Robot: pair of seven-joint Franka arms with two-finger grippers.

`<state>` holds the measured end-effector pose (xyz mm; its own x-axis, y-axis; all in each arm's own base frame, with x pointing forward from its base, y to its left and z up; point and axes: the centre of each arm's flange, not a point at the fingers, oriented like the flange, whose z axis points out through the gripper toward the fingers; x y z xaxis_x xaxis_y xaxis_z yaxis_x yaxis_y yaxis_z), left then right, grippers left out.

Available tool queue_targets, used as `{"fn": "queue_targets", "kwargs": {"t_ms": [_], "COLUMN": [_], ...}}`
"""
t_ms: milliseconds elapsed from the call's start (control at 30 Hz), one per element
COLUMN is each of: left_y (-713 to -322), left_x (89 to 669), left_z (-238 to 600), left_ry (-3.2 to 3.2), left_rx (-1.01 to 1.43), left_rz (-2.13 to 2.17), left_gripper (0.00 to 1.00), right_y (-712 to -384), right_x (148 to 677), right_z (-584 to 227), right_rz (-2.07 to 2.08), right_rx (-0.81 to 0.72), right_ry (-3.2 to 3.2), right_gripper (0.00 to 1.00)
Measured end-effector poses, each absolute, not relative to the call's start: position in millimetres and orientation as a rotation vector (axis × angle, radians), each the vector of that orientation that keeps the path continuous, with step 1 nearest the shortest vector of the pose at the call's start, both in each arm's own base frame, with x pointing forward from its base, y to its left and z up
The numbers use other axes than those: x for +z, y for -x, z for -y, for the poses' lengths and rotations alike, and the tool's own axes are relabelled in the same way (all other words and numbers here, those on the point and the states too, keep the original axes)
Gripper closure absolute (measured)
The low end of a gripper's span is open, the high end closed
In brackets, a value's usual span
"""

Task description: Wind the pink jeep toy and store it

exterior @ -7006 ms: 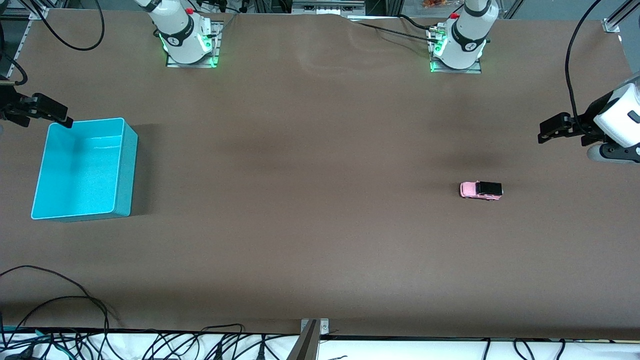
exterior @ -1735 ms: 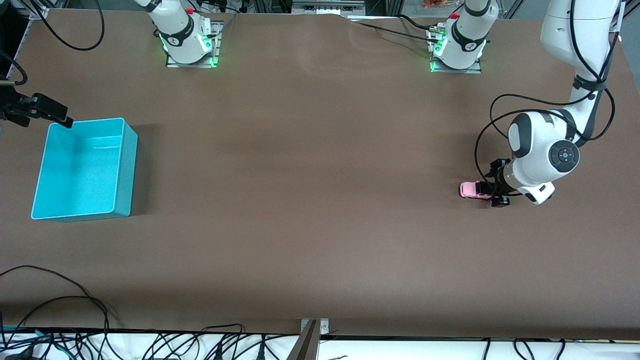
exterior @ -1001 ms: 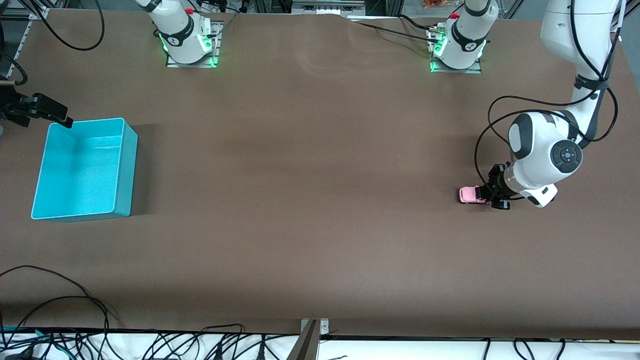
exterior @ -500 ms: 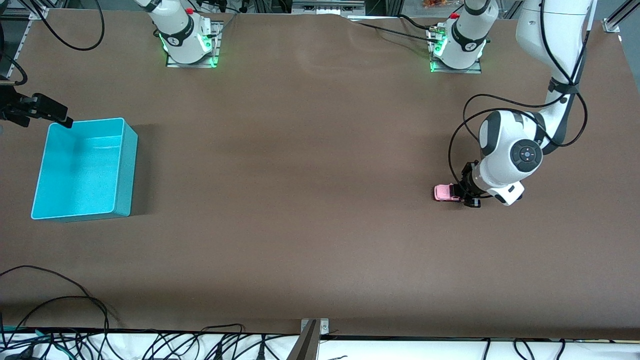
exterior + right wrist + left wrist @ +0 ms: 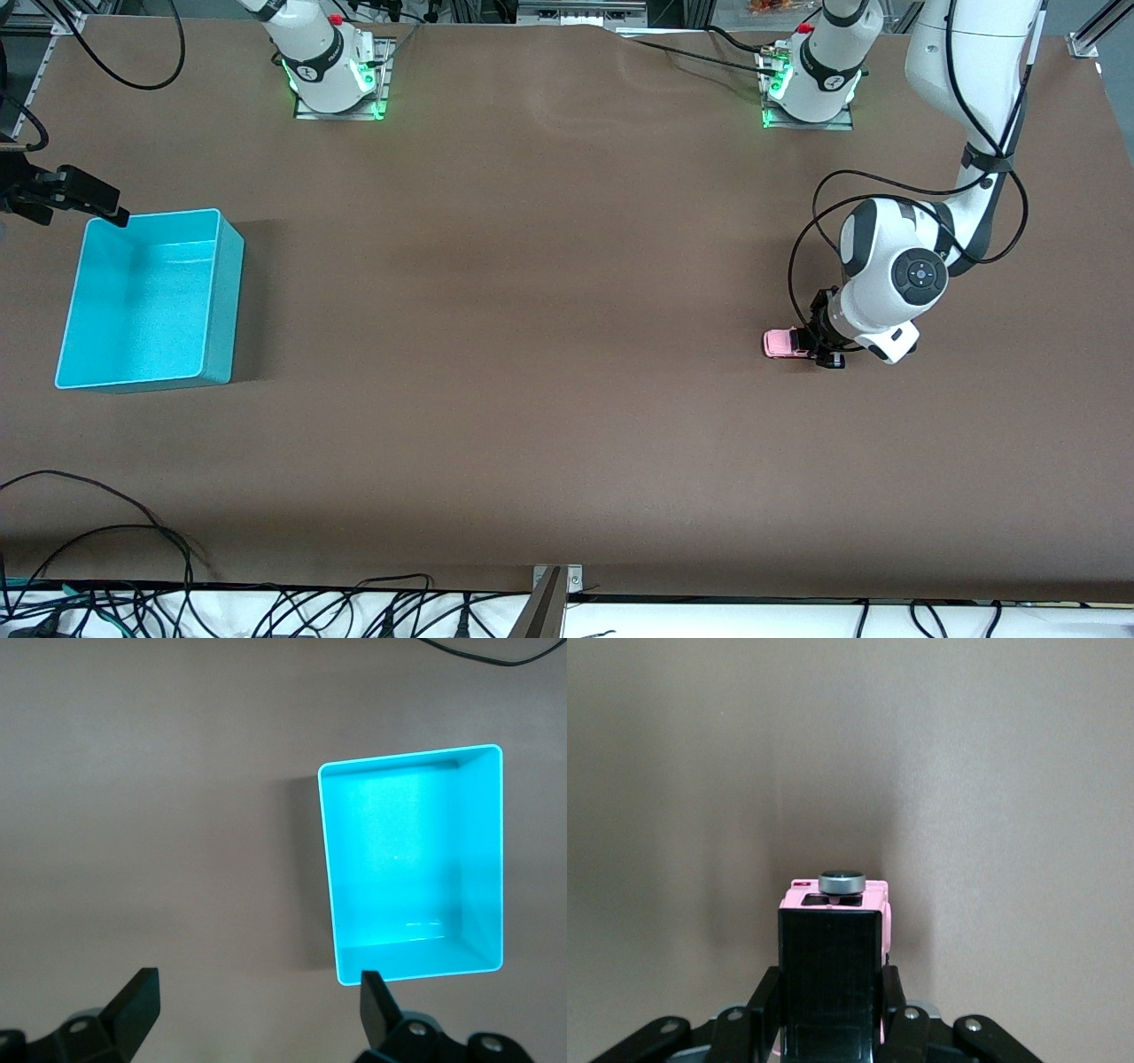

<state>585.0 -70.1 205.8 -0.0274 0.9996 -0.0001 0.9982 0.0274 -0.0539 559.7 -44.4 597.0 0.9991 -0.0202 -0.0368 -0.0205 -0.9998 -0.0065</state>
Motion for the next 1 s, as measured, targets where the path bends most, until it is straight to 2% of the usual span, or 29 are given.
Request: {"fn": "queue_targets", "kwargs": {"t_ms": [1001], "left_y": [-585], "left_x": [206], "left_z": [-79], "left_ry": [2.212], "left_rx": [0.031], "left_rz": [2.196], "left_gripper": [0.52], "right_y": [-560], "right_x": [597], "right_z": [44], "right_rz": [-0.031], "right_rx": [0.058], "right_ry": [3.134], "right_gripper": [0.00]}}
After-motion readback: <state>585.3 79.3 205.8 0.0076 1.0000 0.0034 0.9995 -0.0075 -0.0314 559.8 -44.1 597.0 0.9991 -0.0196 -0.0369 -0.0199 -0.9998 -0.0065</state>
